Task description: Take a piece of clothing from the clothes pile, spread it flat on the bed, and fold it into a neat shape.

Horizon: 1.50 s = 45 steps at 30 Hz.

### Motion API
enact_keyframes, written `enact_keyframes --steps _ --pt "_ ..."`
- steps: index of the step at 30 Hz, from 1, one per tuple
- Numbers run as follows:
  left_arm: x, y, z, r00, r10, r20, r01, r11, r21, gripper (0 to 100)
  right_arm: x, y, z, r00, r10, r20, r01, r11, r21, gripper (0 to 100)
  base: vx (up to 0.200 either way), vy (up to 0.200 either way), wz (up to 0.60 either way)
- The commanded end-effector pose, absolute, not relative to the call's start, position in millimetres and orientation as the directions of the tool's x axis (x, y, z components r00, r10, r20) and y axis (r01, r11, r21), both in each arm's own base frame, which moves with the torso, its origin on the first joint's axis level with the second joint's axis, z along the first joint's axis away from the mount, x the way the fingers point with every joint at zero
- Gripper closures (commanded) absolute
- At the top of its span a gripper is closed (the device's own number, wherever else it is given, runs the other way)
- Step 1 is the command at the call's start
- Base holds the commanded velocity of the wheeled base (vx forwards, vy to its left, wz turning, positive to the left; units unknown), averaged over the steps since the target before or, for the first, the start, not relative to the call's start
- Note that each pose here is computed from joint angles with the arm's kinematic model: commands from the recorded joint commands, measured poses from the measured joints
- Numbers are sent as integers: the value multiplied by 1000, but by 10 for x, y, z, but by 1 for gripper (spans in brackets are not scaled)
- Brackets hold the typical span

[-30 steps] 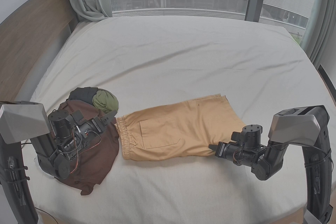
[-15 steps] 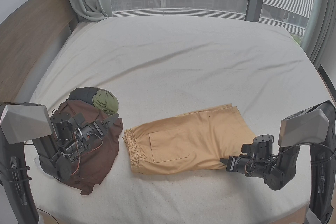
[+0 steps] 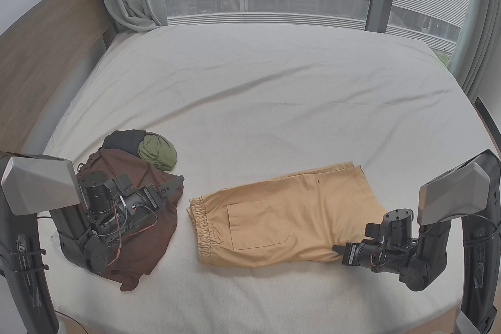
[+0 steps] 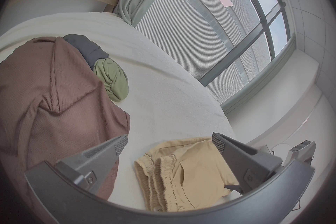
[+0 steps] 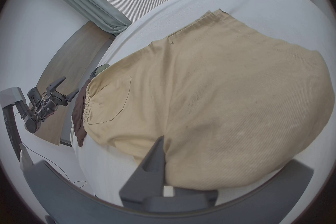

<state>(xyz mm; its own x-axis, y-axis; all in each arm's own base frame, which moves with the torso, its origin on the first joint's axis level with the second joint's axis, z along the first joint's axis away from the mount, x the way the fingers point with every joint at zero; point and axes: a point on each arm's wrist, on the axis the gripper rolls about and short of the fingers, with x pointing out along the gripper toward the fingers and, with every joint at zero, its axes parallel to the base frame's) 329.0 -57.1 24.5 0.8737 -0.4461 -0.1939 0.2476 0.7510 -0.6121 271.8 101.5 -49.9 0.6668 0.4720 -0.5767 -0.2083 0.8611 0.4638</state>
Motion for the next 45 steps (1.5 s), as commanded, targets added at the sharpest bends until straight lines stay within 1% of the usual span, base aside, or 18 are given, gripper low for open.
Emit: enact_keyframes --steps 1,4,11,16,18,19,20,25,29,30,31,32,33,39,44,45 --pt "3270 -587 247 870 -452 -197 244 742 -624 0 2709 1013 -518 662 472 -583 -205 862 465 0 0 0 0" --pt "3264 -595 245 861 -469 -197 257 735 -627 0 2702 1015 -528 659 470 -587 -201 862 465 0 0 0 0" --pt "3248 -602 199 846 -489 -212 265 731 -629 0 2544 963 -541 624 459 -632 -182 872 454 0 0 0 0" --pt "3239 -628 197 837 -503 -213 275 725 -632 0 2306 906 -571 553 458 -696 -208 885 417 0 0 0 0" --pt "3230 -654 195 830 -515 -214 284 721 -632 0 2247 906 -572 526 477 -704 -228 876 424 0 0 0 0" --pt "3230 -654 195 830 -515 -214 284 721 -632 0 2247 906 -572 526 477 -704 -228 876 424 0 0 0 0" --pt "3226 -654 188 826 -520 -216 287 719 -634 0 2235 912 -550 518 505 -690 -250 861 443 0 0 0 0" --pt "3190 -655 151 815 -530 -235 285 719 -633 0 2212 970 -478 523 573 -631 -324 818 475 0 0 0 0" --pt "3166 -650 142 804 -544 -241 291 713 -638 0 2200 1018 -405 495 632 -596 -385 775 502 0 0 0 0" --pt "3166 -650 142 804 -544 -241 291 713 -638 0 2200 1018 -405 495 632 -596 -385 775 502 0 0 0 0" --pt "3158 -653 148 803 -545 -241 292 712 -638 0 2207 1036 -342 479 672 -564 -421 740 524 0 0 0 0" --pt "3154 -658 146 802 -546 -242 292 712 -638 0 2210 1039 -333 478 677 -559 -426 736 527 0 0 0 0" --pt "3150 -657 145 802 -546 -244 291 712 -639 0 2227 1045 -266 482 696 -533 -448 718 532 0 0 0 0" --pt "3147 -656 138 801 -546 -246 290 713 -638 0 2331 1070 -46 534 720 -444 -504 692 517 0 0 0 0" --pt "3145 -666 138 799 -548 -246 292 712 -638 0 2392 1091 -11 534 738 -413 -529 672 518 0 0 0 0" --pt "3138 -685 136 795 -553 -248 294 709 -641 0 2457 1077 7 524 760 -385 -545 646 534 0 0 0 0"
